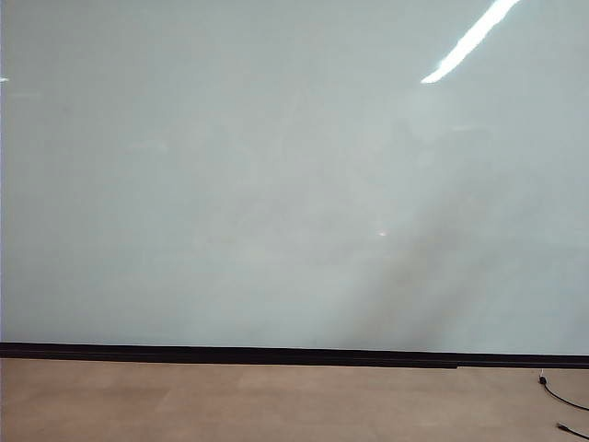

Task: Pick up the pen on the shelf to the right of the whiteboard and write the letter A.

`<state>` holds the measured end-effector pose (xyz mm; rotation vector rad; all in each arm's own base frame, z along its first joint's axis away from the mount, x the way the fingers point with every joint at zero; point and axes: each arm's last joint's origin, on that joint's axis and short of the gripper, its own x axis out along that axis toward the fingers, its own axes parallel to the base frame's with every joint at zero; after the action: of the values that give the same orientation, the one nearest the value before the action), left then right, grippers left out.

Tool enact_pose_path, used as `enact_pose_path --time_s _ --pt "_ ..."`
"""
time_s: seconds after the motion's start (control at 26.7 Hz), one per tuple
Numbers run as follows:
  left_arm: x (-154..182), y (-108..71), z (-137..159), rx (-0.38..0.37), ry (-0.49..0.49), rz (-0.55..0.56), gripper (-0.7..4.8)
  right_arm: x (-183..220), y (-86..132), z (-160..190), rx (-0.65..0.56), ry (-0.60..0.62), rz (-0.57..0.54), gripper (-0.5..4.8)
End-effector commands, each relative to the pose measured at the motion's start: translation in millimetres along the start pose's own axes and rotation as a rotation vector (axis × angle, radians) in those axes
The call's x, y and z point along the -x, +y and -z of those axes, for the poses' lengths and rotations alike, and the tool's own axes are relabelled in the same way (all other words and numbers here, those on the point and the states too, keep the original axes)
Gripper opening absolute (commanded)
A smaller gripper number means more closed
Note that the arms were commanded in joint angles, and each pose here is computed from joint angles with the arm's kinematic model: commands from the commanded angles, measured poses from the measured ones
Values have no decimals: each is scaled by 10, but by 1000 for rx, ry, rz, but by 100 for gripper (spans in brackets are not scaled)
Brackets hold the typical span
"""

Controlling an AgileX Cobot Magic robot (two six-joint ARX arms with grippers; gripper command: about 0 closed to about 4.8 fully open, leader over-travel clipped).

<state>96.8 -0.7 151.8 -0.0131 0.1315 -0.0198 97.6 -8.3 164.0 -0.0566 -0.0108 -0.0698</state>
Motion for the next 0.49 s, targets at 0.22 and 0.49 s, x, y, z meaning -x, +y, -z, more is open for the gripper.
enact_pose_path --time_s 0.22,0.49 --pt "3 -1 -16 -4 -9 4 -5 3 -2 -28 -3 -20 2 -8" --pt "3 -1 -16 -4 -9 4 -4 3 -3 -44 -2 -35 3 -8"
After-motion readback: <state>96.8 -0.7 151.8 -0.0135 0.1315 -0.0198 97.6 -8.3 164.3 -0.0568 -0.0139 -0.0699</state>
